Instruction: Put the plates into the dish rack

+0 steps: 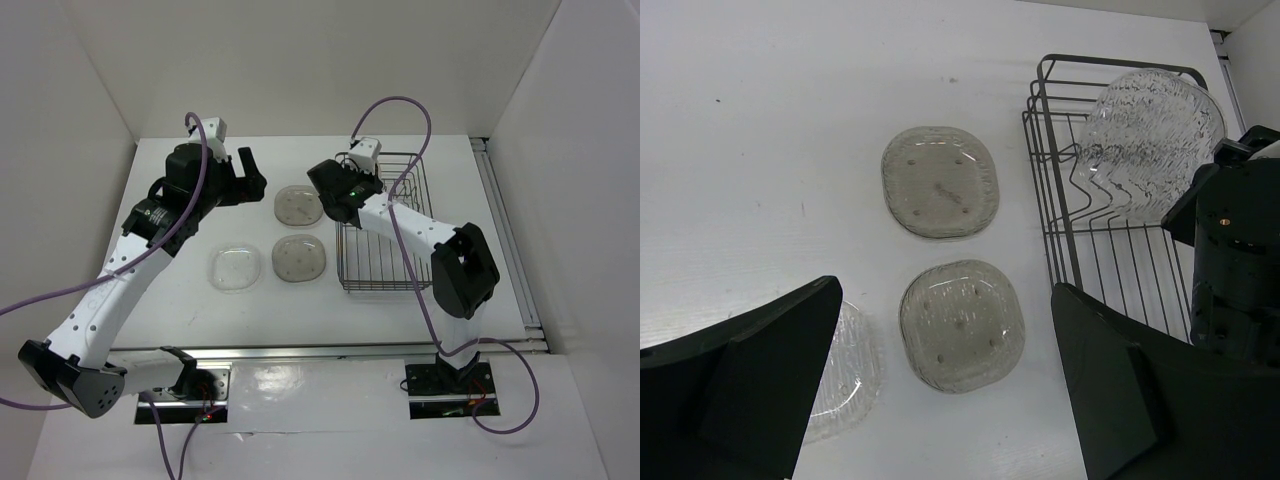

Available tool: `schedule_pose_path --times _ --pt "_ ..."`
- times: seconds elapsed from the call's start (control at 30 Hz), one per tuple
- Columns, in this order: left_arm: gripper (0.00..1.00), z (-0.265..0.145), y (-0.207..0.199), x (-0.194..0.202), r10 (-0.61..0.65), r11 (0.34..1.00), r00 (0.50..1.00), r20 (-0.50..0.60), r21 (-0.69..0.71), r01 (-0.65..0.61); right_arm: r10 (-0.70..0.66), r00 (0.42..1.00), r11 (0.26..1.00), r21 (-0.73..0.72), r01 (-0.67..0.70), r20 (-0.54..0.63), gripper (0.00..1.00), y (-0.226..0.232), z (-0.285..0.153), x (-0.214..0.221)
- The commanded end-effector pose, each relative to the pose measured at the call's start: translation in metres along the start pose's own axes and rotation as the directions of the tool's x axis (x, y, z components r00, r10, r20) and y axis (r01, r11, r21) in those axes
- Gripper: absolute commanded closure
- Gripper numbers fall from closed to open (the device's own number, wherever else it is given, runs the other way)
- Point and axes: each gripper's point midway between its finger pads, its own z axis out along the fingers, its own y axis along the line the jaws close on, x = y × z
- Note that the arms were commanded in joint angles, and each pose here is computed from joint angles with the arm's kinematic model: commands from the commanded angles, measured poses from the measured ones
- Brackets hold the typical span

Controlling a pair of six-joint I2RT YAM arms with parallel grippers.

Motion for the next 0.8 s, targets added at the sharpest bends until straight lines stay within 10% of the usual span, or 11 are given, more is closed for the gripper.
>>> schedule_pose_path --times 0.0,0.77 --pt "0.00 -0.010 -0.008 -0.018 -0.014 0.999 0.998 0.063 0.043 0.011 0.085 0.995 0.996 0.036 -0.087 0.057 1.00 -0.015 -0.008 -0.032" --pt "0.00 -0.010 -0.009 -0.018 -0.005 0.999 0.998 0.060 0.051 0.002 0.043 0.999 0.997 0.057 -0.045 0.029 1.00 -0.001 0.007 -0.012"
